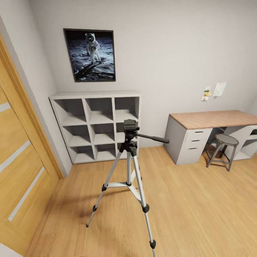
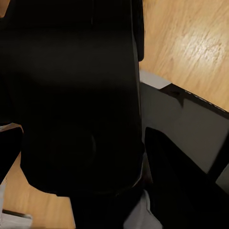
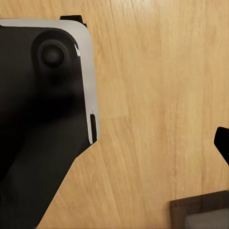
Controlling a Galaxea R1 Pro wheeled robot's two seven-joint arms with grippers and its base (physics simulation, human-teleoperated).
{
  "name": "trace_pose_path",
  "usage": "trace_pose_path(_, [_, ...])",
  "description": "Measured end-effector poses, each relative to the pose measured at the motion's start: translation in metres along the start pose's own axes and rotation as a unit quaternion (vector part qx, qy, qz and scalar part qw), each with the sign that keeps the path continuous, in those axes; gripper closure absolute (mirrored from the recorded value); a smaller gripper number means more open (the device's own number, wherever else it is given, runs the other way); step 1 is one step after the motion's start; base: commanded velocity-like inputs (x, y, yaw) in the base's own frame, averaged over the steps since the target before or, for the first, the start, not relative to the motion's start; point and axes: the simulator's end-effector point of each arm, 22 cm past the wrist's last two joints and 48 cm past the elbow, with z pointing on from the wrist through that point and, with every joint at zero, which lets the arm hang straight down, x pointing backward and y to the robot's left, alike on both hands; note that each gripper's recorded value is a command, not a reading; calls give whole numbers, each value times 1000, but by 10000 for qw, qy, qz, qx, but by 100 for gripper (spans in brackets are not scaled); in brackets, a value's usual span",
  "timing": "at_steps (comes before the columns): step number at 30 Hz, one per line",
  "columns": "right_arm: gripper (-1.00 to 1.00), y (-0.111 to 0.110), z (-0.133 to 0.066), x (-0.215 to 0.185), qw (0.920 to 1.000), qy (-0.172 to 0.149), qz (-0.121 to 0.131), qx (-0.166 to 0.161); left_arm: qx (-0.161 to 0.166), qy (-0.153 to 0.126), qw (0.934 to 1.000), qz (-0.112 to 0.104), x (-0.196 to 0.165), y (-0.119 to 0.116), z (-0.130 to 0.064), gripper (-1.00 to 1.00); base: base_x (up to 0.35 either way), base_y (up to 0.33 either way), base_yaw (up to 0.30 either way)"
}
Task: Attach the digital camera to the camera tripod in the bedroom.
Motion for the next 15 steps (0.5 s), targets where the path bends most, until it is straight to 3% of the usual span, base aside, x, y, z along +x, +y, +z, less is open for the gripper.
trace_pose_path(15, [-100, 0, 1, 9, 9999, 120, -8, 4, -92, 98, 9999, -27, 4, 14, 2, 100, 0, 0, 0])
